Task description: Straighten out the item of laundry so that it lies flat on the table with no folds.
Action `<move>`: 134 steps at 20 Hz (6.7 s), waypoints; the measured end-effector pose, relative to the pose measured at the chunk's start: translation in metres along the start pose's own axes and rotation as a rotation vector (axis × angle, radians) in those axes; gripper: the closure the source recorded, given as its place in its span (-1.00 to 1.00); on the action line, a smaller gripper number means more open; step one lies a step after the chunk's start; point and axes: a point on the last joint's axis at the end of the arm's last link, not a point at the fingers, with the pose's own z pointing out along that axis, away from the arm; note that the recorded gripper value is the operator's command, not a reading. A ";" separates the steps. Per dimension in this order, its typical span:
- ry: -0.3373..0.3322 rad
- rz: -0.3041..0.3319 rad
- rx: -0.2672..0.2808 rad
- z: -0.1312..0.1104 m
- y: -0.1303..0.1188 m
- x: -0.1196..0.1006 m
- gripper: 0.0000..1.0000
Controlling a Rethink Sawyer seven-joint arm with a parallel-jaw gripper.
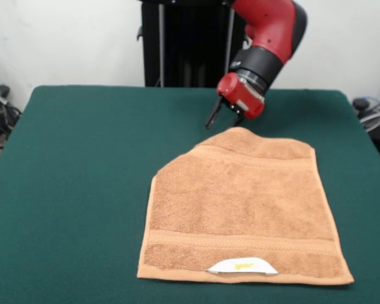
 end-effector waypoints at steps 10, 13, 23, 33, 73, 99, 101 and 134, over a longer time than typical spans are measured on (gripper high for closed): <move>-0.004 0.011 0.008 0.004 0.000 -0.004 -1.00; -0.003 0.014 0.011 0.005 0.000 -0.004 -1.00; -0.005 0.019 0.014 0.008 -0.002 -0.005 -1.00; -0.010 0.031 0.019 0.021 -0.002 -0.008 1.00; 0.229 -0.220 0.129 0.008 -0.046 0.035 1.00; 0.566 -0.756 0.398 0.020 -0.076 0.066 1.00; 0.568 -0.783 0.399 0.020 -0.075 0.066 1.00; 0.813 -1.146 0.554 -0.015 -0.103 0.057 1.00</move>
